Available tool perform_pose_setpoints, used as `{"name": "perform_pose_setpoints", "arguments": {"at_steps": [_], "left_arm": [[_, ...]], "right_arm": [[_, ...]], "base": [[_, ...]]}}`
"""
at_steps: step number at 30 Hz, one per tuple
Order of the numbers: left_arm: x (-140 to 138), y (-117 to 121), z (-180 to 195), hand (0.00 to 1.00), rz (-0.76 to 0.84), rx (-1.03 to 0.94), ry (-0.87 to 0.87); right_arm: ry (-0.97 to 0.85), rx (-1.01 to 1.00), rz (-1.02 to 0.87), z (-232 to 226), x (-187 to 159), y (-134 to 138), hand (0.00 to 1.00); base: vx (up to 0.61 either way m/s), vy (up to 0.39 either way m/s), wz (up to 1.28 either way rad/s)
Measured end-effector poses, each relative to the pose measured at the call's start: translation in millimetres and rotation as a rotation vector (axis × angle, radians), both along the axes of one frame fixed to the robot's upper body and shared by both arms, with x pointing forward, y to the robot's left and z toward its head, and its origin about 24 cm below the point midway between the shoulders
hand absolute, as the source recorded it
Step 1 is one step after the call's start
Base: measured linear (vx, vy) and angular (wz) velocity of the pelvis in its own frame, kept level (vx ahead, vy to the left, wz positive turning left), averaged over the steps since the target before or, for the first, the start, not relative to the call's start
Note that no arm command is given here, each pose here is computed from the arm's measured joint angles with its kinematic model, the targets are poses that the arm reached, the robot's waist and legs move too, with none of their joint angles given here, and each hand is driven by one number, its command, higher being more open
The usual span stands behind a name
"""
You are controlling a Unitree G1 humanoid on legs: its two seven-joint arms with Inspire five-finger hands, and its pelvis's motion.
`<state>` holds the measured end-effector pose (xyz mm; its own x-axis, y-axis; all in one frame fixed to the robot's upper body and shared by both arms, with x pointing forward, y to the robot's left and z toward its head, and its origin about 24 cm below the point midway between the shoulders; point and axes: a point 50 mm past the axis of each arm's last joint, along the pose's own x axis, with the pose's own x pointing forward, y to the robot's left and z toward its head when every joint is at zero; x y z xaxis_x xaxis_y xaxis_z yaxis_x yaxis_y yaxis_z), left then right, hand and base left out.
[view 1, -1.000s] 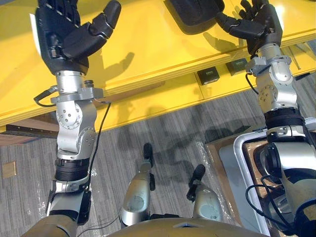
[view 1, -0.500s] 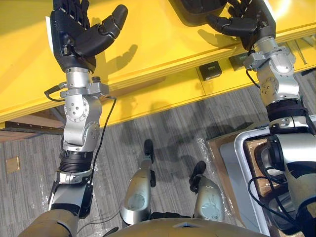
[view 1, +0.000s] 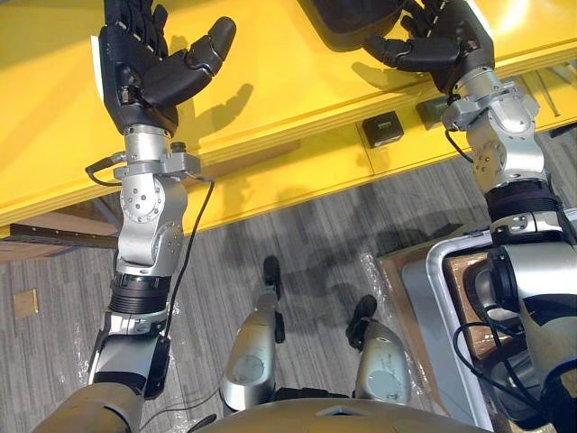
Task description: Walk over and take three plastic housings, then place them on the shelf
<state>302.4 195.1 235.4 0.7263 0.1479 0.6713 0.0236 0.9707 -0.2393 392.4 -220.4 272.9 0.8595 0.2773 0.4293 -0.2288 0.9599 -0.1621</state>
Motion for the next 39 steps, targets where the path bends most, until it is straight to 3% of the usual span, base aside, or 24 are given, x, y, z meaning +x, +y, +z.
{"name": "perform_pose_setpoints", "arguments": {"at_steps": [30,35,39], "left_arm": [[4.2,0.6,-5.7,1.0,-0.014,0.021,0.027],[5.5,1.3,-12.7,1.0,-0.01,0.022,0.056],[-16.9,-3.2,-42.6,1.0,-0.018,-0.03,0.115]], "right_arm": [[0.023,-0.106,0.043,-3.7,0.5,6.8,1.0],[-0.02,-0.09,-0.137,-0.7,0.8,-1.1,1.0],[-0.307,0.133,-0.456,1.8,-44.0,-17.1,1.0]], "base": [[-0.02,-0.059,0.01],[-0.01,-0.053,0.01],[0.06,-0.043,-0.02]]}}
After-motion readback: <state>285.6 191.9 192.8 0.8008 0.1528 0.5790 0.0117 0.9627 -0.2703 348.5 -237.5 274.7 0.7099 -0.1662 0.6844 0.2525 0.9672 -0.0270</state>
